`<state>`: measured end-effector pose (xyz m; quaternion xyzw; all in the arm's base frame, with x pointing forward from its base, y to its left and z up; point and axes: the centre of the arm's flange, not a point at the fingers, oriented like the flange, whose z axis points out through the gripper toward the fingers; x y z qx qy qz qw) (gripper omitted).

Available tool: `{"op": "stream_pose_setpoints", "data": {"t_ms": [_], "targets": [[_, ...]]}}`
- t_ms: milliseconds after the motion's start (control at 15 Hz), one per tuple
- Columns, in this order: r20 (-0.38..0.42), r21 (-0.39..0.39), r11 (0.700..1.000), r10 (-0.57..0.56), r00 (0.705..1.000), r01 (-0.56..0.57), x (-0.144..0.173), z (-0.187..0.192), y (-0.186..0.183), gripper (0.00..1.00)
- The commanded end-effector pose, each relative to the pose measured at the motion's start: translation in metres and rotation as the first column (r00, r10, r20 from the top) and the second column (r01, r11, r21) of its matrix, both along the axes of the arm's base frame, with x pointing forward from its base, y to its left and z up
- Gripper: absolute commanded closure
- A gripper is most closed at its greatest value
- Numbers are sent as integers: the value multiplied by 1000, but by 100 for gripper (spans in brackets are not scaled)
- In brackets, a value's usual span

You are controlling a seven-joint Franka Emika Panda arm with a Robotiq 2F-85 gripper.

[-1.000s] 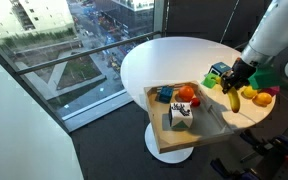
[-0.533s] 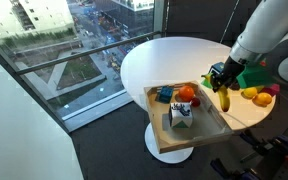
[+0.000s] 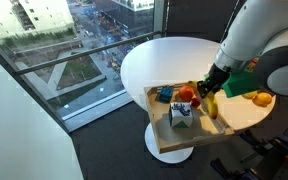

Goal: Put the banana in the box

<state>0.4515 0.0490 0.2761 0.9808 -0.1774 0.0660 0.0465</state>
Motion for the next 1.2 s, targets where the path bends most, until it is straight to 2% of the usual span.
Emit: {"op": "stream_pose_setpoints", "data": {"t_ms": [0,533,600,667,800,1000,1133], "targets": [[0,-16,999,28,1000,-28,6,-10,23,84],[-21,-39,997,67,998,-68,-1,-51,30,84],[-31,-38,997,68,997,-69,-1,-55,28,61],[-41,-36,997,65,997,-66,-2,-59,27,34],[-60,-35,997,60,996,-62,-4,-66,23,27],[-84,-31,998,57,995,-60,-7,-67,17,3],[-92,-21,998,55,994,-57,-9,-60,10,0]]}}
